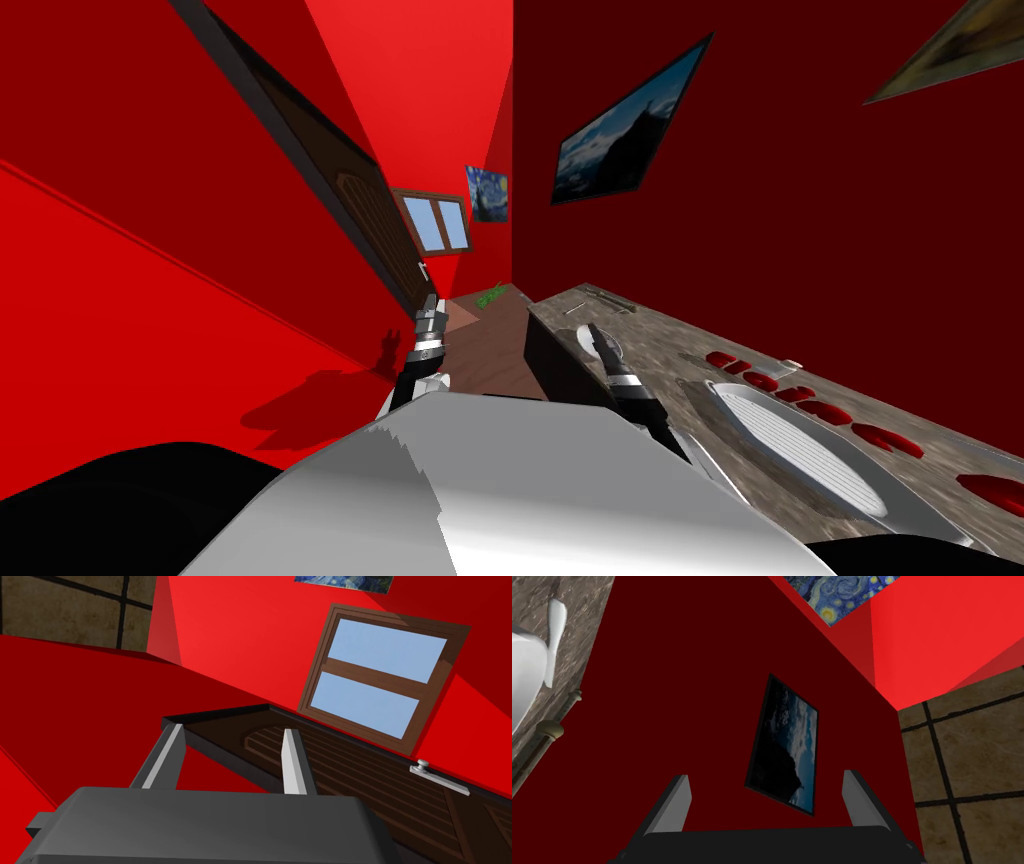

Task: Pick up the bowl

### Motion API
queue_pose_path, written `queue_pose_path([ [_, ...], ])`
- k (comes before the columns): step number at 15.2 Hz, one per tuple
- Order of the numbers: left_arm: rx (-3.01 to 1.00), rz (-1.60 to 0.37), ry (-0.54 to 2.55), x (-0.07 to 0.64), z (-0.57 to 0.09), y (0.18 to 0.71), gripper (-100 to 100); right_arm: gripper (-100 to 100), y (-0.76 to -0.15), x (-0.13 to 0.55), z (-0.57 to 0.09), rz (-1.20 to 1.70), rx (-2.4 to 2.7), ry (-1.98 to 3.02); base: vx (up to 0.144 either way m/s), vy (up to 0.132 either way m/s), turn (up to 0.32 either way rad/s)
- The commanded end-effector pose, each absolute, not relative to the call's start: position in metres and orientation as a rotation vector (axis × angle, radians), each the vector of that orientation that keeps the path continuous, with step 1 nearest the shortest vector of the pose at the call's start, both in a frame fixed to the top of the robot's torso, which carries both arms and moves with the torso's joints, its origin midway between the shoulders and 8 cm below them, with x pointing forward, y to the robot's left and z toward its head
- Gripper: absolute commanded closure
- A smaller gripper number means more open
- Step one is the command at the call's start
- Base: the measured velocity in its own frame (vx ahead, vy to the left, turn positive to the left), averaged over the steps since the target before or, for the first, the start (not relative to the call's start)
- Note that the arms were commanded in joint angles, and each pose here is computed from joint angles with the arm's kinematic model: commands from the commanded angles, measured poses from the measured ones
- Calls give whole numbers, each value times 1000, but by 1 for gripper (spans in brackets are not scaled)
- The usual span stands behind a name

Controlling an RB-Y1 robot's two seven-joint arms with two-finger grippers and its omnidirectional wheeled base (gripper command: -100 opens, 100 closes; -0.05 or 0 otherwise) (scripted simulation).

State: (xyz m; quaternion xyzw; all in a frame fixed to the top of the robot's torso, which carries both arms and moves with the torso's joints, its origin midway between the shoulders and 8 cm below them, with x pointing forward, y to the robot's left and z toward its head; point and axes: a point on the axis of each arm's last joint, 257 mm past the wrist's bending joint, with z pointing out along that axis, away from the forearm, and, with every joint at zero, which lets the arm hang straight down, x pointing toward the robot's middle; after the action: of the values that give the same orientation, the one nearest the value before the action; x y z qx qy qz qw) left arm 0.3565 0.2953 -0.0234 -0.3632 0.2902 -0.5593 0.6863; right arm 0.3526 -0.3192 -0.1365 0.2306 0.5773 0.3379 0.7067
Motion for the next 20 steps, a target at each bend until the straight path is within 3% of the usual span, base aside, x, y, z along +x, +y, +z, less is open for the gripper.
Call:
queue_pose_path([
  [1,-813,-1253,650,356,-23,295,0,-100,-338,344,-165,663,492,1380,7,119,30],
  [11,-813,-1253,650,356,-23,295,0,-100,-426,287,-253,331,393,1716,20,104,32],
  [20,-813,-1253,650,356,-23,295,0,-100,-490,237,-289,114,304,1914,36,79,30],
])
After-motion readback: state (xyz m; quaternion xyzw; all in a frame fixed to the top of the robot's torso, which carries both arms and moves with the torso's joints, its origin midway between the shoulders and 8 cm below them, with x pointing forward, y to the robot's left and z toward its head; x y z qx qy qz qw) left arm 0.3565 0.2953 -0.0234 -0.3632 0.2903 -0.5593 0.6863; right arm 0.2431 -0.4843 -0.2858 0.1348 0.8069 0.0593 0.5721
